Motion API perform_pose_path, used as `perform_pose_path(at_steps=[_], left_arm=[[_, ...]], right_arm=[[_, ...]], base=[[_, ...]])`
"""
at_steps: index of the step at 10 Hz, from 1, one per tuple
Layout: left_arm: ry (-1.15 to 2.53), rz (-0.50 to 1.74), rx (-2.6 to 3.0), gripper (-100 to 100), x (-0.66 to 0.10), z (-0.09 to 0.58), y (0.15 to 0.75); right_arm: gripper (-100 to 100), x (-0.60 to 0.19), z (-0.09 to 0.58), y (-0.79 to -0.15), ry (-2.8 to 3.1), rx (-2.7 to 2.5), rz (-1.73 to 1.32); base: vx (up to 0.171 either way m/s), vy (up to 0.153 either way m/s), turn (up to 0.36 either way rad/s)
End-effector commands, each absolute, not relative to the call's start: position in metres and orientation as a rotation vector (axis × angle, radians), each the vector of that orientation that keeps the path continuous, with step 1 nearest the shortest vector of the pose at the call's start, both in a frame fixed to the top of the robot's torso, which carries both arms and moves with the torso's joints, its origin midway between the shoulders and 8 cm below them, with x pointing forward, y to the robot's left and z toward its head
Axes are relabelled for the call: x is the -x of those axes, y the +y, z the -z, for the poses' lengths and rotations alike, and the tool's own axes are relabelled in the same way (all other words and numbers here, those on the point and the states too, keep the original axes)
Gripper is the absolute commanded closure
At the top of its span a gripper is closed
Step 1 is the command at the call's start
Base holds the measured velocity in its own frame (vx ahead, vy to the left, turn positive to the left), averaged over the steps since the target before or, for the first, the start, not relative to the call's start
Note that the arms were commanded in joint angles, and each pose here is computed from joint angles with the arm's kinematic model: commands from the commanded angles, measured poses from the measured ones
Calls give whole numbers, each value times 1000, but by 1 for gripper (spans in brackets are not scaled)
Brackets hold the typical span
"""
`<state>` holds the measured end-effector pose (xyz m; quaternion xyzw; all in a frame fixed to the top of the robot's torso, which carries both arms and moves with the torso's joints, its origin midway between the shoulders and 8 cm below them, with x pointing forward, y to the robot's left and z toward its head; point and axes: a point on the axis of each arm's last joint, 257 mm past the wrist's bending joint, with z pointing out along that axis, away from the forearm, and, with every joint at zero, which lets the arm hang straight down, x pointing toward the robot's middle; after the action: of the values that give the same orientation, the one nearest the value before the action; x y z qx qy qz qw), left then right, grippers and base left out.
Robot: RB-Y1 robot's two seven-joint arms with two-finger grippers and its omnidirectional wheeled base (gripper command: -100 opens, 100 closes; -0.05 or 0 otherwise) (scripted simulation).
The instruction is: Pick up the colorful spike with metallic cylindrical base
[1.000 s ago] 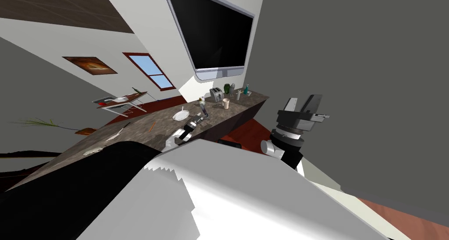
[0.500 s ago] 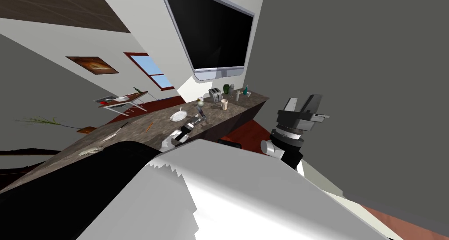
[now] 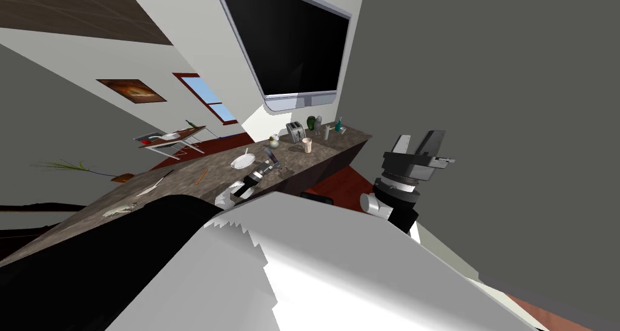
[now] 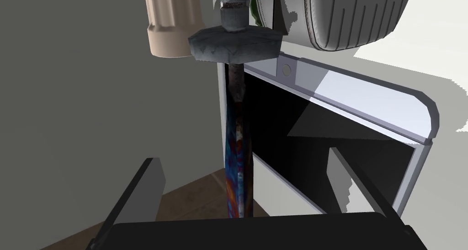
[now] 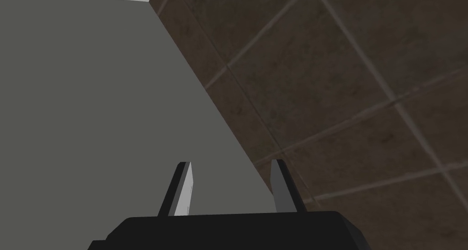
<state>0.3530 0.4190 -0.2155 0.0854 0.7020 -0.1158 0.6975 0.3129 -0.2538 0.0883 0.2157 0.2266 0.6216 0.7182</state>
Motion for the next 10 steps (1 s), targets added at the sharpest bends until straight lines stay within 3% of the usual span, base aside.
perform_pose_path(at_steps=[1, 10], left_arm=[[1570, 258, -189, -100, -345, 216, 436], [1544, 270, -208, -100, -301, 200, 496]], right_arm=[[0, -313, -88, -254, 501, -477, -1375], [0, -313, -88, -254, 501, -477, -1375]], base=[[57, -84, 36], [73, -87, 34]])
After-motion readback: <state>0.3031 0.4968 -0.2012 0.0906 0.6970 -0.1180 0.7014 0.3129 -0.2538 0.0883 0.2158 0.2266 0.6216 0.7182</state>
